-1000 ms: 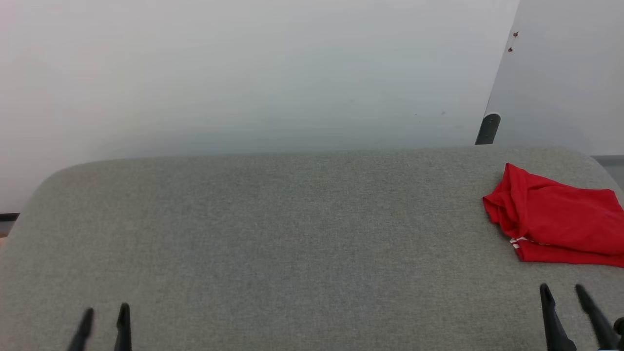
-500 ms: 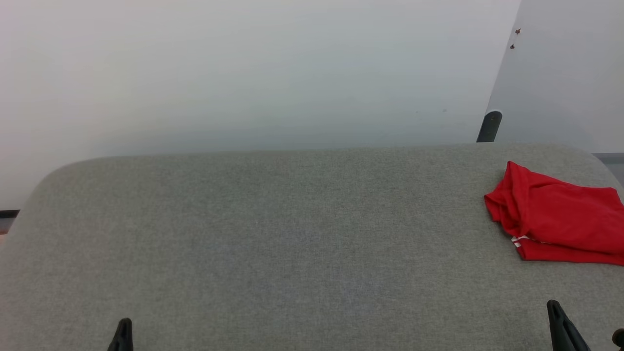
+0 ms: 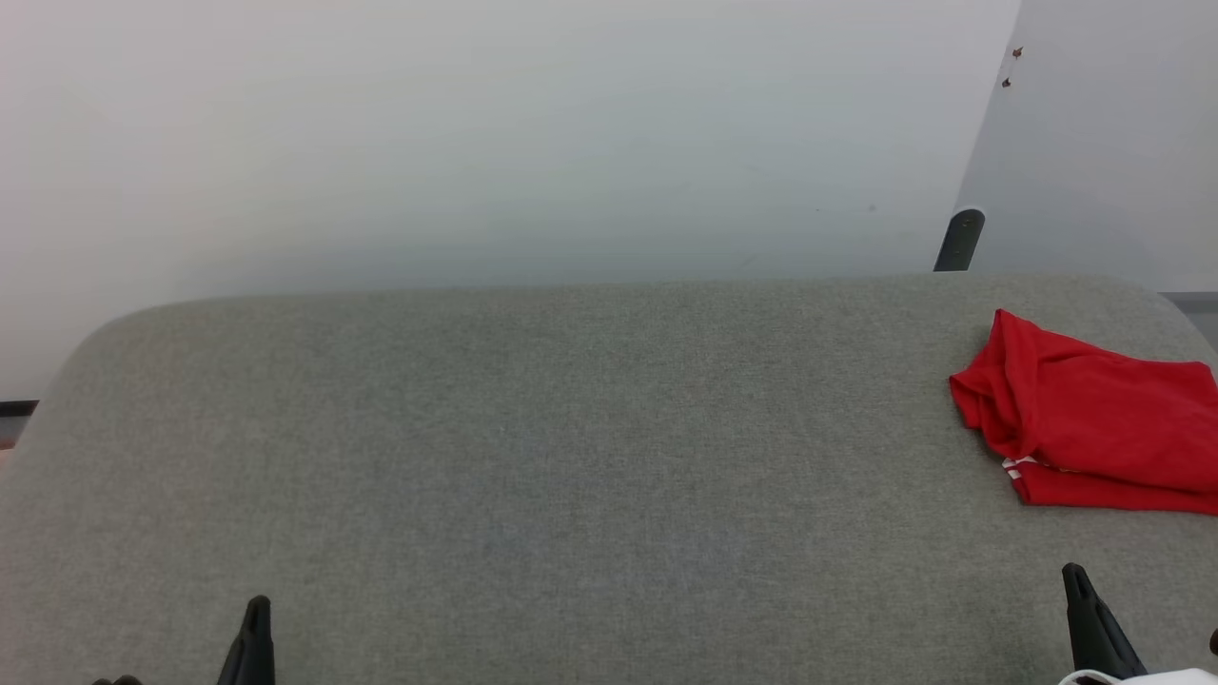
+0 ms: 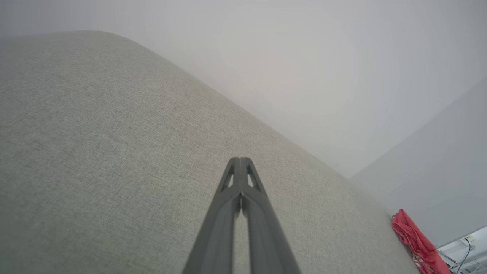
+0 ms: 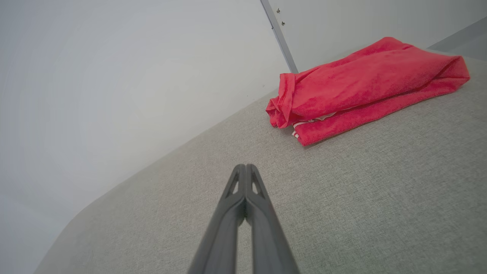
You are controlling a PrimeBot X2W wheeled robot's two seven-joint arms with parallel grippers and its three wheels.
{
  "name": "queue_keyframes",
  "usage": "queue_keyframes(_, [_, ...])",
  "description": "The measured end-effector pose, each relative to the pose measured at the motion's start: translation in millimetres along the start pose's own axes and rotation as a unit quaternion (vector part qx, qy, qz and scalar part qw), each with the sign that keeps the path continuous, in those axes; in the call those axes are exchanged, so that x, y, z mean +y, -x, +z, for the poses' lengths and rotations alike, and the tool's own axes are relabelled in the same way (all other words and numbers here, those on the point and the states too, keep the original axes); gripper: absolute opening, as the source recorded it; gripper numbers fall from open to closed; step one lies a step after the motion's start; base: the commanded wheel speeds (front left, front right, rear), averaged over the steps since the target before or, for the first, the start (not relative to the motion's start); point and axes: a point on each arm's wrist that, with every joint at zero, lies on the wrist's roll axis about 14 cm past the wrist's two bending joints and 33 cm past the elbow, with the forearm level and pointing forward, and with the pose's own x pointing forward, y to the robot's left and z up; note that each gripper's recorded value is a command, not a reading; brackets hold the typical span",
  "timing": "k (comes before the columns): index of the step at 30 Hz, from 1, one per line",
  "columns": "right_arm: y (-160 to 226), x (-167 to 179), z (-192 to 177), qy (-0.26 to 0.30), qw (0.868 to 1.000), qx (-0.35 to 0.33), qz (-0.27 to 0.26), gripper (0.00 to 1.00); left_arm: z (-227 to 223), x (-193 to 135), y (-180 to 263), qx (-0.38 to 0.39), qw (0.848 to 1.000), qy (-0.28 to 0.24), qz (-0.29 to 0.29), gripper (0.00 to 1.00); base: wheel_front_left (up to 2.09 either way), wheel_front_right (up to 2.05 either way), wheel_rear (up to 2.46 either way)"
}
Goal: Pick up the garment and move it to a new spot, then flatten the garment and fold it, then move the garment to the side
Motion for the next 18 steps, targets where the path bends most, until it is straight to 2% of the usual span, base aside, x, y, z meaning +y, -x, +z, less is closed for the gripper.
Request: queue_keyframes(18, [-11.9, 7.0, 1.8, -0.128, 0.992, 0.0, -0.002, 0.0, -4.9, -9.5, -13.3, 0.011, 0.992, 0.123, 0.004, 0.0, 0.0, 0.0, 0.0])
